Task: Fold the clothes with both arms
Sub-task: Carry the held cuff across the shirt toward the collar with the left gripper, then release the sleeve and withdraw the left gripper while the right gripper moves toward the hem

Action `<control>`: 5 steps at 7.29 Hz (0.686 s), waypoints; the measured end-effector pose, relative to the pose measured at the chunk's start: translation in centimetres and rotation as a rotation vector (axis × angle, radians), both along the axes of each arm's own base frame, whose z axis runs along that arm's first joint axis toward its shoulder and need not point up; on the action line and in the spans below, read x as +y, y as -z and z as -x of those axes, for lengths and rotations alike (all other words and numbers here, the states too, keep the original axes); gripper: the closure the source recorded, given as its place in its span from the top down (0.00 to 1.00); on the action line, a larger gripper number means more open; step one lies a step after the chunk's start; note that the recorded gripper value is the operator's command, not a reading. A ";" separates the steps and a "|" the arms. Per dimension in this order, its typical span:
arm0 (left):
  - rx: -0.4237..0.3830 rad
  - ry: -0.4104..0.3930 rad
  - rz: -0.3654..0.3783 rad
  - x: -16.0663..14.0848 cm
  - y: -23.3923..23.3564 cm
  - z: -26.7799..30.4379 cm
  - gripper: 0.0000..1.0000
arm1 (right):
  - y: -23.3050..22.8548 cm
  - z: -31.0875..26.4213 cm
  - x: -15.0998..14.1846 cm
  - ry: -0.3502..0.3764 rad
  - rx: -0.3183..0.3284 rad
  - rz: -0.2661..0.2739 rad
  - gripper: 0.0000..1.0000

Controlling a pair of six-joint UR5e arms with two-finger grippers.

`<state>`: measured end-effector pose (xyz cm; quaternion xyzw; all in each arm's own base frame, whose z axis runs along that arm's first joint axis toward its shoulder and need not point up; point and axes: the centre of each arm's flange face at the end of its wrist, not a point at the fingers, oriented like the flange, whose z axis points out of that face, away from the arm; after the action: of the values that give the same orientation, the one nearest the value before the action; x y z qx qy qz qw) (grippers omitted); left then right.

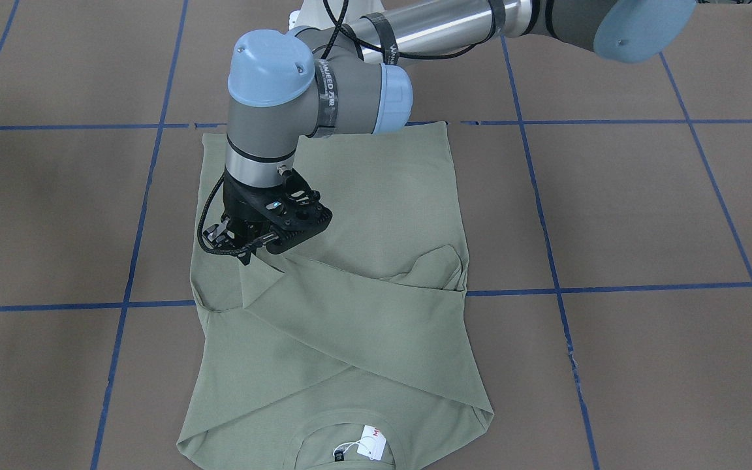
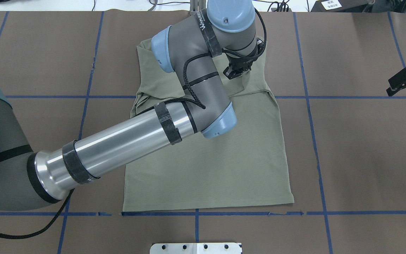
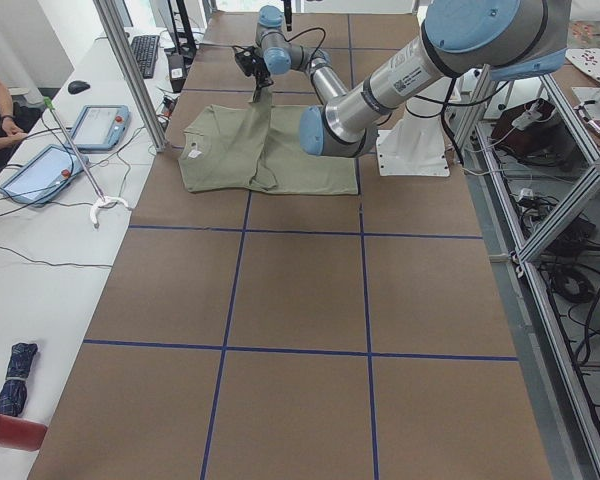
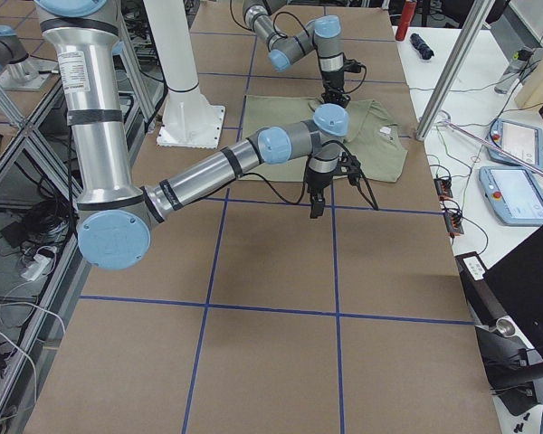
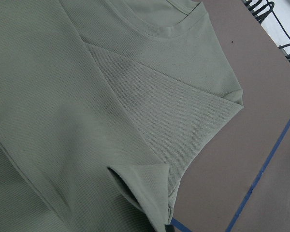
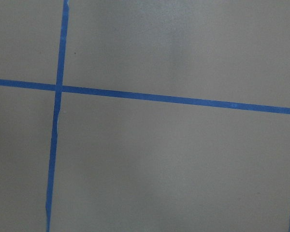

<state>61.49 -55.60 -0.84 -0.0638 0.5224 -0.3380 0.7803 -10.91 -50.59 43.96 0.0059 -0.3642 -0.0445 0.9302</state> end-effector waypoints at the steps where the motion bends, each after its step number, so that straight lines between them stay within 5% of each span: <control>1: 0.025 0.011 0.005 2.2 0.4 -2.8 1.00 | 0.3 0.1 -0.1 -0.002 -0.001 -0.003 1.00; 3: 0.067 0.048 -0.060 7.0 1.2 -8.0 1.00 | 0.8 0.1 -0.3 -0.003 -0.006 -0.011 1.00; 5: 0.056 0.037 -0.158 8.2 -0.7 -8.5 1.00 | 1.3 0.1 -0.3 -0.004 -0.011 -0.020 1.00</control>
<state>69.94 -47.39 -0.18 -0.0018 0.5701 -0.3081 0.7616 -11.06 -50.84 42.61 0.0163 -0.3688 -0.0463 0.9282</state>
